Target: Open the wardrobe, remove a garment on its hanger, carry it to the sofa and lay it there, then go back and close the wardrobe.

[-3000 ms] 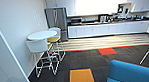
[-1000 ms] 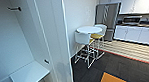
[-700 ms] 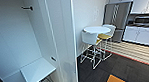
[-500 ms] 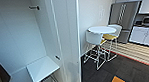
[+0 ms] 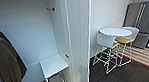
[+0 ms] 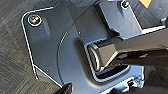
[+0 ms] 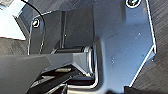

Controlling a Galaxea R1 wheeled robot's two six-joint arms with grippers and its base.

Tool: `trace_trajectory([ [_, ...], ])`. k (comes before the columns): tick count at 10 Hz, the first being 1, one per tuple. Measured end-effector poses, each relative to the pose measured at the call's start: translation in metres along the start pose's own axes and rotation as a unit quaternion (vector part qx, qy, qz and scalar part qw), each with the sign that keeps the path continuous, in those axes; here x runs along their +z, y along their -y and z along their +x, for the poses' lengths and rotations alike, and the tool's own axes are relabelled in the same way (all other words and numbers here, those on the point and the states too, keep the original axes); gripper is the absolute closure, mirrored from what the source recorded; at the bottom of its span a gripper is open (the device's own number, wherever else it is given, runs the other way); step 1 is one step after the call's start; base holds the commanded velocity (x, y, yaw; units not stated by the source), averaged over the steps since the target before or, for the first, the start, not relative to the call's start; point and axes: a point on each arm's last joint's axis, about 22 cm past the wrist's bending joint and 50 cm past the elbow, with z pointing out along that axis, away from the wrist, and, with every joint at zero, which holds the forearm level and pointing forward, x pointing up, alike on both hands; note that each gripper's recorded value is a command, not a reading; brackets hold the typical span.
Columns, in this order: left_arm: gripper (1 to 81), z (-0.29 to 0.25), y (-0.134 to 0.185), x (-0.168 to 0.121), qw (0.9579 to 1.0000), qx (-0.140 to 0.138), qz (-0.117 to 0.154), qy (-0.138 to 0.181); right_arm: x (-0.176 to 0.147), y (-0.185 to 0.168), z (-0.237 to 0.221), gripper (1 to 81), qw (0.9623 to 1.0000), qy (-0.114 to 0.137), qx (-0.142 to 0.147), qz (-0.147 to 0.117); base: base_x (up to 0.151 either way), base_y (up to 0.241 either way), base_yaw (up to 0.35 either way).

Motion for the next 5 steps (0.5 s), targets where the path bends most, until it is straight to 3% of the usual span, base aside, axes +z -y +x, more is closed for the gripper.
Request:
trace_trajectory([
  [5, 1.0, 0.0085, 0.0012, 0.0004, 0.9999, 0.004, 0.002, -0.011, 0.0004, 0.0002, 0.0062, 1.0, 1.0, -0.009, -0.004, 0.001, 0.0, 0.0, 0.333],
])
